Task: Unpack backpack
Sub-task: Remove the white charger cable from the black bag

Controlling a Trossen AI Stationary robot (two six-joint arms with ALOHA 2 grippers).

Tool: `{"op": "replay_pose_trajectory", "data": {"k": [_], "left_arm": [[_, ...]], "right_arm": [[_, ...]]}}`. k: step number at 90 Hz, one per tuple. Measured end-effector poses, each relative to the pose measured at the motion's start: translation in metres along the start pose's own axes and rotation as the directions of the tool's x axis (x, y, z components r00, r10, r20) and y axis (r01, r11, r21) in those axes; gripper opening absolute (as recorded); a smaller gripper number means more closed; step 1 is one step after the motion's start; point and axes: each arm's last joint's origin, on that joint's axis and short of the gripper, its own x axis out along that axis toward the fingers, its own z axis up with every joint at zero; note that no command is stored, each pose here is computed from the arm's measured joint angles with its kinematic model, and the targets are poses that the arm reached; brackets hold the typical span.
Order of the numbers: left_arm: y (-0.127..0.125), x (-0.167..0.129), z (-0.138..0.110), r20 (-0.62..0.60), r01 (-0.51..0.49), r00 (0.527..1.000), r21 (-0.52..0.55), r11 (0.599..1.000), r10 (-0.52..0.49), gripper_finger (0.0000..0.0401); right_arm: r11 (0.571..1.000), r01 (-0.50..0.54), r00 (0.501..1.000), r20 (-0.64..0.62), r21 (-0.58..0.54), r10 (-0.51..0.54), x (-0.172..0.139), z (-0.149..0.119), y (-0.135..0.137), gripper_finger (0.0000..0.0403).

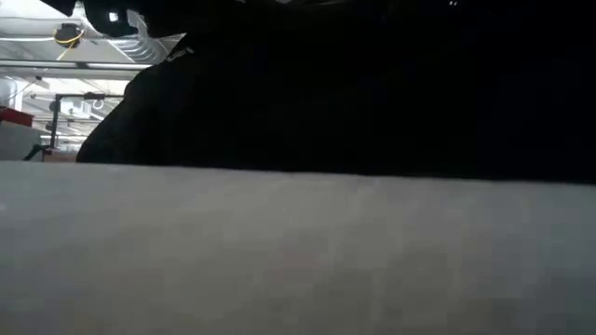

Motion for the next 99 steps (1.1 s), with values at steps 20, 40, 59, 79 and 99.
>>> {"op": "replay_pose_trajectory", "data": {"k": [20,40,59,79,99], "left_arm": [[0.006,-0.006,0.032,0.125,-0.010,0.992,-0.054,0.998,0.017,0.0330],[0.001,0.002,0.041,0.177,-0.035,0.983,-0.062,0.997,0.046,0.0331],[-0.007,0.029,0.023,0.118,-0.085,0.989,-0.056,0.995,0.091,0.0331],[0.001,0.052,0.014,0.068,-0.099,0.992,-0.130,0.987,0.108,0.0331],[-0.001,0.074,0.006,0.037,-0.067,0.997,-0.123,0.990,0.072,0.0331]], "right_arm": [[1.000,0.020,1.000,-0.012,0.000,-0.020,0.000,-0.001,-0.001,0.0000],[1.000,0.029,1.000,0.006,-0.007,-0.029,0.000,0.001,-0.001,0.0000],[0.999,0.036,0.999,0.017,-0.030,-0.036,0.000,0.002,-0.001,0.0000],[0.994,0.074,0.997,0.020,-0.082,-0.072,0.000,0.002,0.003,0.0000],[0.981,0.119,0.992,0.055,-0.153,-0.112,0.000,0.005,0.004,0.0000]]}}
